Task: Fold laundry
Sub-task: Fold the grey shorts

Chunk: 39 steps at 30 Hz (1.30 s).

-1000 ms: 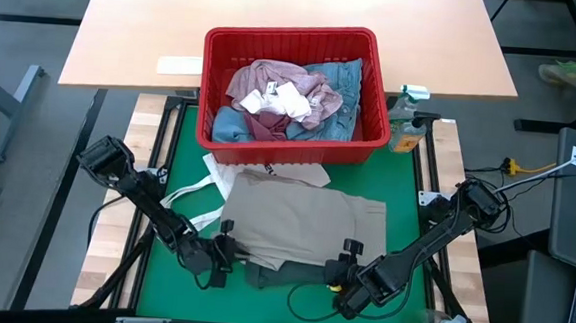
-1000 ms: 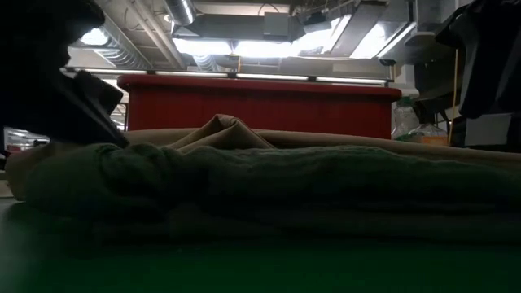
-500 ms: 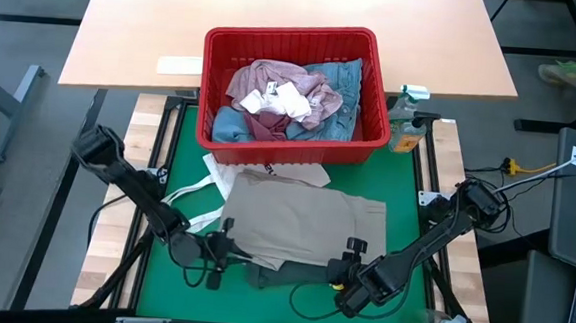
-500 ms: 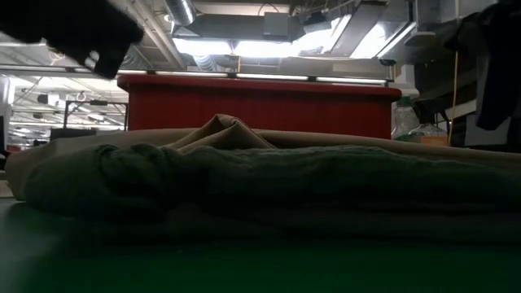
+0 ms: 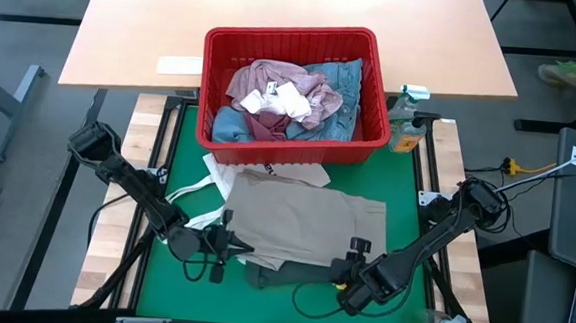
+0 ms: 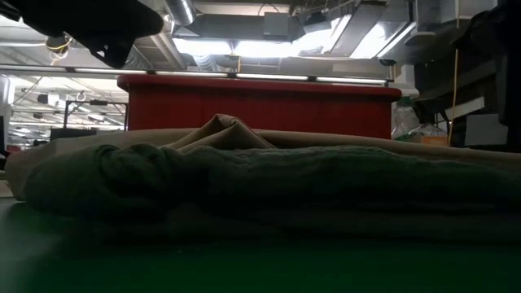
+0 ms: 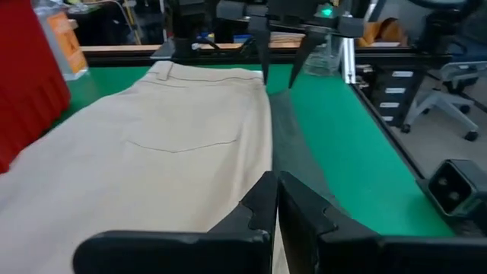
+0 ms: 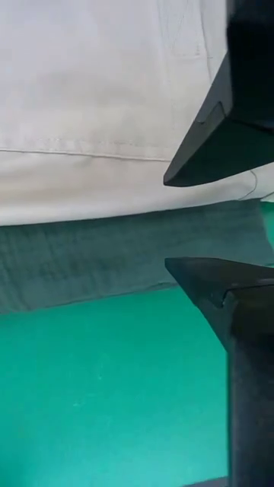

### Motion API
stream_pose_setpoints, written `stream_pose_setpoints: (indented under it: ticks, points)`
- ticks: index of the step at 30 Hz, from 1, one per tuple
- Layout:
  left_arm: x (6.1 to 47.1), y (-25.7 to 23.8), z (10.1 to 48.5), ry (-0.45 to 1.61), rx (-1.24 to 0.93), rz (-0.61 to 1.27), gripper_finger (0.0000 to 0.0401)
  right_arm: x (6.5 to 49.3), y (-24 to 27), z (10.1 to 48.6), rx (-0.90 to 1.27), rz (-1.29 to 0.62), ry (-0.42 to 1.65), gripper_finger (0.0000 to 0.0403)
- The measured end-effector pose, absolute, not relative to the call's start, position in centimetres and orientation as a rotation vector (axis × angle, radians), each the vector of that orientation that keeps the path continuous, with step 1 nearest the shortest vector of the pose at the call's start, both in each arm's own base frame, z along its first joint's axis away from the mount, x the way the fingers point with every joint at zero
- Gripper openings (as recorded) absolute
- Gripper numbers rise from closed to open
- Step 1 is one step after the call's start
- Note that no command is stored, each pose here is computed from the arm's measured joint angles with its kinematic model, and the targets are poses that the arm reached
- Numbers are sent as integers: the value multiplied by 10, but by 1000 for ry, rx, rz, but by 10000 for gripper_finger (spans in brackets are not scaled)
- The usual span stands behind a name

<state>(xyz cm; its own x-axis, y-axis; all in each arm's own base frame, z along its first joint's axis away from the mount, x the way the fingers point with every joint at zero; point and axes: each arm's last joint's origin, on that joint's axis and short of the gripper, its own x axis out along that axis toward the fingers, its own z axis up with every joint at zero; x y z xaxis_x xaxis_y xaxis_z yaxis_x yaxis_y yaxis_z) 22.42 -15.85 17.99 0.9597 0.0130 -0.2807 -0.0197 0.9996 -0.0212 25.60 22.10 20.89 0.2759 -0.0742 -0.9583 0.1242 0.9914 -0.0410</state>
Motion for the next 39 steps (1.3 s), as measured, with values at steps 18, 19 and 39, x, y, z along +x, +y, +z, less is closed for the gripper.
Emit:
stream_pose_setpoints:
  ticks: [18,19,39]
  points:
    - [204,-166,159,483,199,-35,172,257,222,209,50,-129,1279,163]
    - [200,-167,155,521,219,-38,179,257,222,209,52,-128,1277,163]
    - [184,-168,118,741,274,18,206,259,223,209,59,-126,1255,163]
